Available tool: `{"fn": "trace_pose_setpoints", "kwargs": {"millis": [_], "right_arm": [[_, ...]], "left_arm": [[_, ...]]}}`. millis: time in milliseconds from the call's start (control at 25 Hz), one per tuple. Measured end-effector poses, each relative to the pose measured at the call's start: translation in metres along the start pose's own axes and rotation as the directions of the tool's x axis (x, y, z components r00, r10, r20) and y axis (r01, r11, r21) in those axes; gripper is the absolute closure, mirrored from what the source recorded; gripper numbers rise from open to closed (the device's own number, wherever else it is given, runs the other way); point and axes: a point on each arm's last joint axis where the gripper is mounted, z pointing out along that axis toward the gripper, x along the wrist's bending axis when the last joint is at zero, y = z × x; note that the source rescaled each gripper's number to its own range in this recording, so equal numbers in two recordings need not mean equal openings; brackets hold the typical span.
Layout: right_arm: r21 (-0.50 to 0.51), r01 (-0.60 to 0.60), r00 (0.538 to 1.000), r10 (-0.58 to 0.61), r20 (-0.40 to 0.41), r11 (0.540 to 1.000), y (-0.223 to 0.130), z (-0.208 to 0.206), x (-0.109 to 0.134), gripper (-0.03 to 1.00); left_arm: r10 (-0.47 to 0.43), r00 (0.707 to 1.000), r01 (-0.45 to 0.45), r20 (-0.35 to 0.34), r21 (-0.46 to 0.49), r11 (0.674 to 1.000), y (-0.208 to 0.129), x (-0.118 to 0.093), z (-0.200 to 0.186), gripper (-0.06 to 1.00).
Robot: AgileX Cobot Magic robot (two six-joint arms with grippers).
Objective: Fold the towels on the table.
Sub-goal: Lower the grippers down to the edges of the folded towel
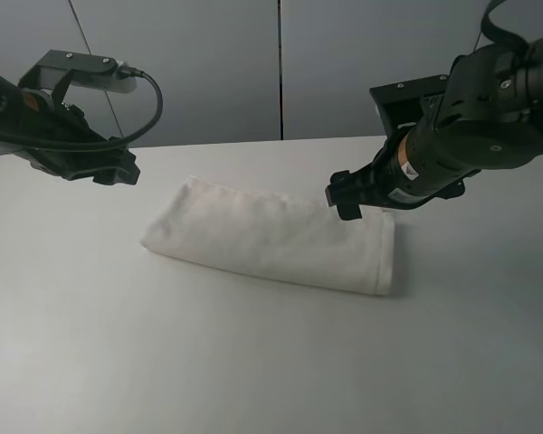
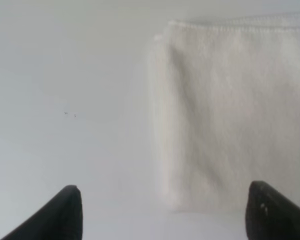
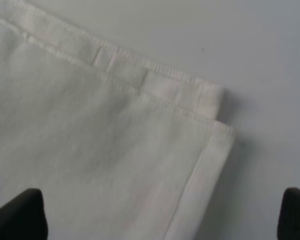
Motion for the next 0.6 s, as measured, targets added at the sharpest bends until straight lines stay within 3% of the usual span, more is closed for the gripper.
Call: {"fn": "trace_pose_setpoints", "kwargs": {"millis": [240,440,600], "right_arm": [[0.068,-0.091,0.995,0.093,-0.035,0.994,0.006,-0.004,0.002,-0.03],[0.158,-0.143,0.987,0.153,-0.051,0.977,0.024,-0.003,-0.011,-0.03],[0.233,-0.18,0.979,0.196,-0.048,0.956,0.025,0.013,-0.022,-0.03]], "left_arm": [[-0.082,0.997,0.082,-0.004,0.067,0.994,0.013,0.009,0.009,0.08],[-0.1,0.995,0.103,-0.022,0.21,0.972,0.027,0.021,0.048,0.04],[-0.102,0.995,0.103,-0.018,0.271,0.957,0.035,0.022,0.08,0.02]]}}
